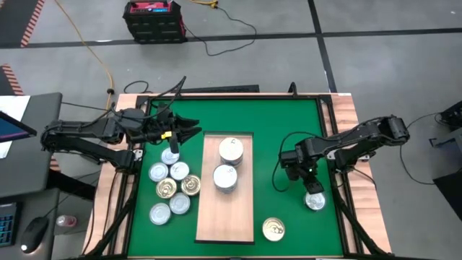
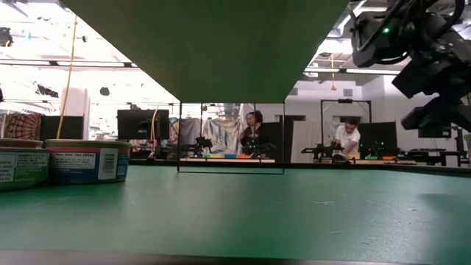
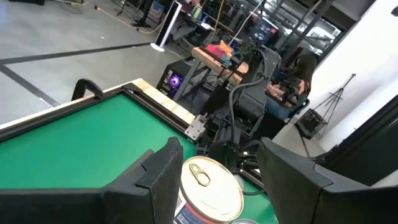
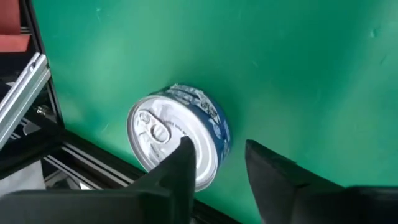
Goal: Stack canned seafood by type on shelf
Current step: Stack the red tuna can on top of the green tuna can on the shelf, then stack the yellow blue tuna can on top of the red tuna can on the shelf
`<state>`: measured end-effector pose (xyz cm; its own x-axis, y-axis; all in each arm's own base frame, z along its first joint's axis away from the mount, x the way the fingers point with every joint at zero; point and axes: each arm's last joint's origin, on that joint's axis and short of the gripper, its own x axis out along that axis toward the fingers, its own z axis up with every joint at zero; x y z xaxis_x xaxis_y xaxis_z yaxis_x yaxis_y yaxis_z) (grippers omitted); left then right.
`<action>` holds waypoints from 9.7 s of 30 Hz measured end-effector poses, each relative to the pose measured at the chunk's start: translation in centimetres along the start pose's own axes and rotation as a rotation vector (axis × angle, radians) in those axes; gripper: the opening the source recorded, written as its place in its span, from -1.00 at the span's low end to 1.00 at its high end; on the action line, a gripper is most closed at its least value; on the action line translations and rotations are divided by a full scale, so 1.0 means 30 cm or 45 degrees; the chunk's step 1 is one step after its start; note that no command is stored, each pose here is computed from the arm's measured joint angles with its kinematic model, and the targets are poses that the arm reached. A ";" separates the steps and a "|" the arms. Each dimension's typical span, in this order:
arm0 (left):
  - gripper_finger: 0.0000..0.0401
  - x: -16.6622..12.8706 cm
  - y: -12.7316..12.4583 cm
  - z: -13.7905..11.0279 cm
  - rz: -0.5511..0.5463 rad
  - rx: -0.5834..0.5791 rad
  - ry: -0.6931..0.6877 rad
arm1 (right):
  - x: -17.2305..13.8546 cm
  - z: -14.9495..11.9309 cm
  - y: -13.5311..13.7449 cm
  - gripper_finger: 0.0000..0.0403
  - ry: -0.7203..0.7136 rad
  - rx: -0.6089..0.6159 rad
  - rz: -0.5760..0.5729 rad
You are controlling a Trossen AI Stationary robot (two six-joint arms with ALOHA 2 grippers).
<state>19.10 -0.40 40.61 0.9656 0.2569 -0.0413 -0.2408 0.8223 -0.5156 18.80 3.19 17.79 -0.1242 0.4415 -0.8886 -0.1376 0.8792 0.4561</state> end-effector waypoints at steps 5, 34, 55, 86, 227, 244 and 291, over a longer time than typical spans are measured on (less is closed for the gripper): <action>-0.01 -0.005 -0.002 0.002 -0.027 -0.011 0.011 | 0.001 0.000 0.002 -0.39 0.002 -0.008 -0.002; -0.01 -0.201 0.025 0.082 -0.112 -0.018 -0.092 | -0.086 0.054 0.187 -0.14 -0.123 -0.017 -0.094; -0.01 -0.216 0.233 -0.157 0.347 0.342 1.176 | -0.299 0.180 0.318 -0.14 -0.747 0.361 -0.148; -0.05 0.013 0.708 -0.371 0.455 0.154 1.471 | -0.667 0.163 0.395 -0.14 -1.251 0.292 -0.359; -0.28 -0.086 -0.142 -0.161 -0.367 1.531 0.262 | -0.762 0.116 0.251 -0.14 -1.423 0.642 -0.559; -0.28 0.093 -0.259 -0.252 -0.461 2.182 0.331 | -0.765 0.117 0.258 -0.14 -1.508 0.753 -0.610; 0.07 0.056 -0.218 -0.122 -0.585 1.374 0.267 | -0.748 0.126 0.298 -0.14 -1.508 0.691 -0.571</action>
<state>22.66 -7.20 40.79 0.9562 -0.1791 -0.2317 0.2704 0.8436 0.4638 24.06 1.82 41.64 0.7695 -0.2488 -0.5882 0.4876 0.8236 0.2897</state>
